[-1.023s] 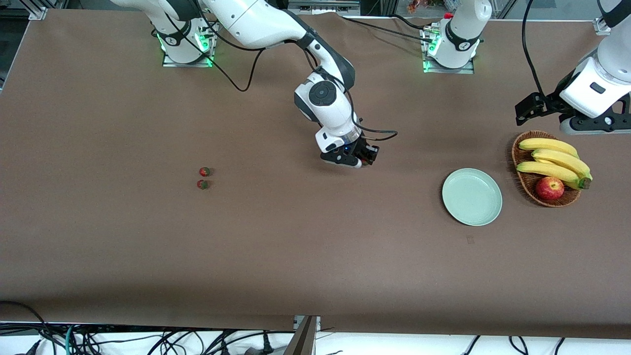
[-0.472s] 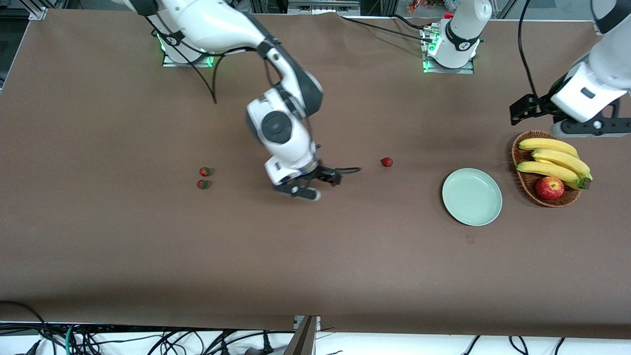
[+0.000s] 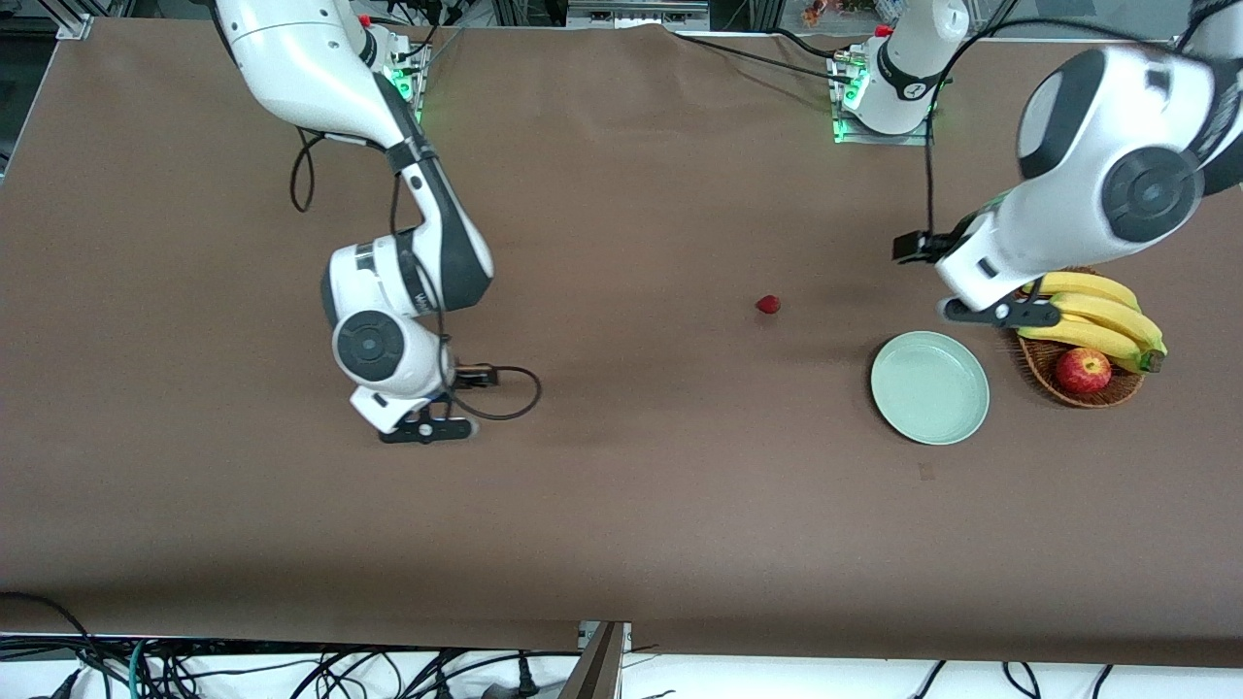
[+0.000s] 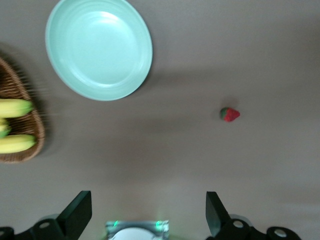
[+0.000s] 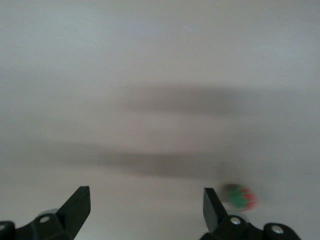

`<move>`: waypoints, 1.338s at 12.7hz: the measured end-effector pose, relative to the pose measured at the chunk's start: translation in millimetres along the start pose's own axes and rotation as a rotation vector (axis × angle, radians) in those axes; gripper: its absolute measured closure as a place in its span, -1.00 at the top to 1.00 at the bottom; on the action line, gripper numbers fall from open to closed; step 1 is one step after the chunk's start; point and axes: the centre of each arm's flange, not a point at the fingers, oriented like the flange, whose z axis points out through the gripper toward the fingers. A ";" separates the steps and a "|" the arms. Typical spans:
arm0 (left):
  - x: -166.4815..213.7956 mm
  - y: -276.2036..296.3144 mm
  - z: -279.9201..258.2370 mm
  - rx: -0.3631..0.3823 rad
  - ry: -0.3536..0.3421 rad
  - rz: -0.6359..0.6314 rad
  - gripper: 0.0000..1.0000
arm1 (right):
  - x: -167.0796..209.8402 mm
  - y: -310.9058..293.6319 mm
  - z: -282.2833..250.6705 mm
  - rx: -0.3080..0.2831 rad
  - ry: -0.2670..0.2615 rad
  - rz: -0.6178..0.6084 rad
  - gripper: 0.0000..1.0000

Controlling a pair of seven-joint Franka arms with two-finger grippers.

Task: Collect all strawberries into plate
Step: 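Grasp a strawberry with the right gripper while the left gripper grasps another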

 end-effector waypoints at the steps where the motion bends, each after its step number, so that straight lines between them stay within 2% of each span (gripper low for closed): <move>1: 9.0 17.6 22.5 -0.006 0.017 -0.020 1.00 | -8.3 24.1 18.4 -0.011 0.006 -0.018 0.98; 4: 19.9 61.3 103.2 -0.022 0.057 -0.037 1.00 | -36.6 66.8 62.8 -0.026 -0.034 -0.025 0.94; 6: 22.7 83.3 153.5 -0.040 0.101 -0.009 1.00 | -49.2 73.5 75.4 -0.022 -0.036 -0.032 0.67; 7: 21.9 96.4 178.1 -0.050 0.125 0.009 1.00 | -52.8 76.3 79.1 -0.017 -0.026 -0.039 0.65; 9: 19.4 116.3 228.3 -0.073 0.160 0.029 1.00 | -55.2 81.7 82.4 -0.004 -0.020 -0.040 0.18; 10: 16.7 123.5 247.3 -0.081 0.171 0.039 1.00 | -54.5 82.9 81.5 -0.001 -0.015 -0.043 0.18; 11: 15.0 128.5 260.6 -0.088 0.180 0.046 1.00 | -53.7 83.2 79.5 0.001 -0.008 -0.045 0.02; 12: 15.2 131.1 269.3 -0.095 0.187 0.049 1.00 | -52.6 82.6 76.3 0.003 0.001 -0.045 -0.25; 13: 16.3 132.1 274.6 -0.100 0.192 0.049 1.00 | -49.7 80.0 70.9 0.006 0.015 -0.049 -0.35; 15: 16.7 134.2 278.8 -0.103 0.195 0.052 0.57 | -37.2 60.1 46.7 0.023 0.055 -0.047 -0.35; 17: 16.7 133.7 276.0 -0.103 0.198 0.051 0.08 | -28.6 20.9 16.2 0.048 0.062 -0.011 -0.35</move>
